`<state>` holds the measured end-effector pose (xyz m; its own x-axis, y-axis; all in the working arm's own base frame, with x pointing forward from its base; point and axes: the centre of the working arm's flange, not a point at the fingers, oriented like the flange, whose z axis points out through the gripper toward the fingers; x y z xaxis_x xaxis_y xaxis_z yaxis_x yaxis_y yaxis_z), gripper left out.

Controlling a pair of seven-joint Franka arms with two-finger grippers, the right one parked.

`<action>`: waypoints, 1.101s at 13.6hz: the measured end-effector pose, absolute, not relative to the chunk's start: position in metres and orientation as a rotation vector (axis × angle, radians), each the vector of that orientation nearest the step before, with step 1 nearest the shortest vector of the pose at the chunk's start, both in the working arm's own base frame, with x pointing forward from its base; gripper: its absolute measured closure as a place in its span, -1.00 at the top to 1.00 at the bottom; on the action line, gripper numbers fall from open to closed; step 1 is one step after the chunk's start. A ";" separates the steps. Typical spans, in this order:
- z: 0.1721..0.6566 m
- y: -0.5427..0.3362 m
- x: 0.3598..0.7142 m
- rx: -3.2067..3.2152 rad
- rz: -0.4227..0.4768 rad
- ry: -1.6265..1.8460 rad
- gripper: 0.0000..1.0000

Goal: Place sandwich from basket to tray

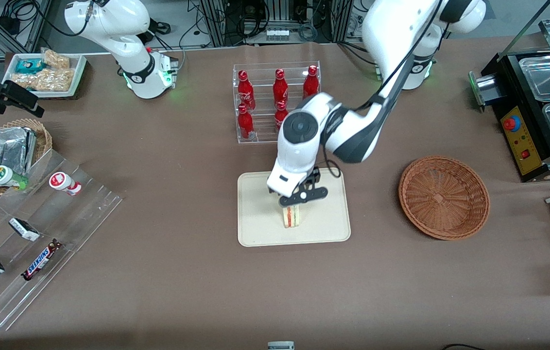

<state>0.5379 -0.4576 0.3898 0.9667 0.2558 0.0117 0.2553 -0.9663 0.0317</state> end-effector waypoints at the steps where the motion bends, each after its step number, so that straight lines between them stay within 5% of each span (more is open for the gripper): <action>1: 0.419 -0.438 0.542 3.092 0.030 0.443 1.00; 4: 0.477 -0.350 0.574 3.089 0.028 0.557 1.00; 9: 0.478 -0.186 0.627 3.129 -0.091 0.477 1.00; 15: 0.539 -0.020 0.599 3.133 -0.148 0.136 1.00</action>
<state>0.5985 -0.0199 0.5391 0.9918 0.0865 -0.0942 0.0868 -0.9962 -0.0016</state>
